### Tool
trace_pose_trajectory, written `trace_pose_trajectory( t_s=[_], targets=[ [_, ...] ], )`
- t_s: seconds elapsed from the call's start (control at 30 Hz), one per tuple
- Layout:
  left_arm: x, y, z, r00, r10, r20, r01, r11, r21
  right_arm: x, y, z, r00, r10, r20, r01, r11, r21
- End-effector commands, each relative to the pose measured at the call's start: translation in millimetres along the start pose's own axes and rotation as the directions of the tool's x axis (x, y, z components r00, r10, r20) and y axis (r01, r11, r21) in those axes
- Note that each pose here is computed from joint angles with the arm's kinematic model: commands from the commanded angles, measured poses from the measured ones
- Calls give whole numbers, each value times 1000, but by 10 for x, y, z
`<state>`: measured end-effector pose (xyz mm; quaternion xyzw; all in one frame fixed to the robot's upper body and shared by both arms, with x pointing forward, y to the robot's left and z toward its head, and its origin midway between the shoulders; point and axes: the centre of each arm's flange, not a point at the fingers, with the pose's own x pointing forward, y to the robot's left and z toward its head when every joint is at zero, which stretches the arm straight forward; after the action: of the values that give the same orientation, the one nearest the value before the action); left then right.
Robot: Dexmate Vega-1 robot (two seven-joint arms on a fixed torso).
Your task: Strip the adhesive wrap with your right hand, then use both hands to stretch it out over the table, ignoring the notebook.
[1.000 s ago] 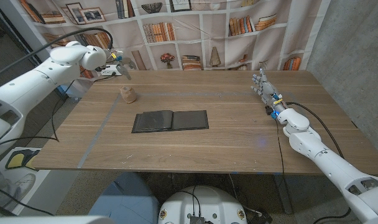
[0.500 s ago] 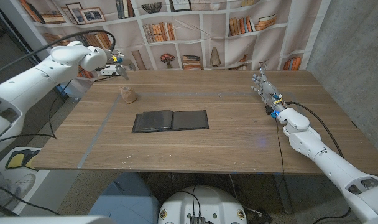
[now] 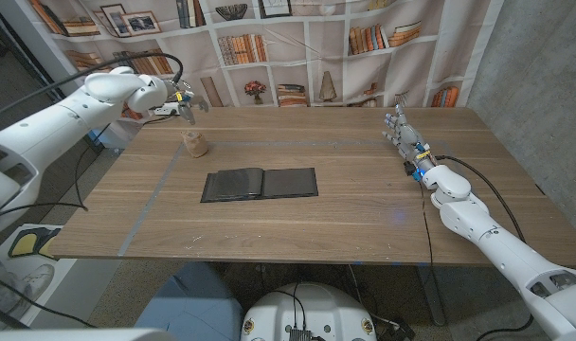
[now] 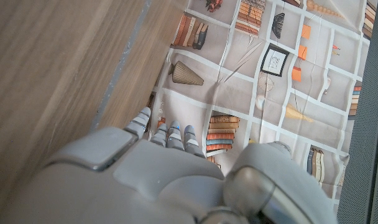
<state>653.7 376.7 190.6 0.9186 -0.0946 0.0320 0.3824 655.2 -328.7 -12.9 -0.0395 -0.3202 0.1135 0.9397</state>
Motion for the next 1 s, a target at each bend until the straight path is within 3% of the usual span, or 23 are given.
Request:
trace_pose_trajectory(
  t_s=[0.03,1.0],
  targets=[
    [55,-43,47,999,-40,-17,41,997,59,18,19,-29,1000,1,-6,-1,1000,1],
    [178,-61,172,994,-98,-55,104,988,119,23,36,-89,1000,-10,-17,10,1000,12]
  ],
)
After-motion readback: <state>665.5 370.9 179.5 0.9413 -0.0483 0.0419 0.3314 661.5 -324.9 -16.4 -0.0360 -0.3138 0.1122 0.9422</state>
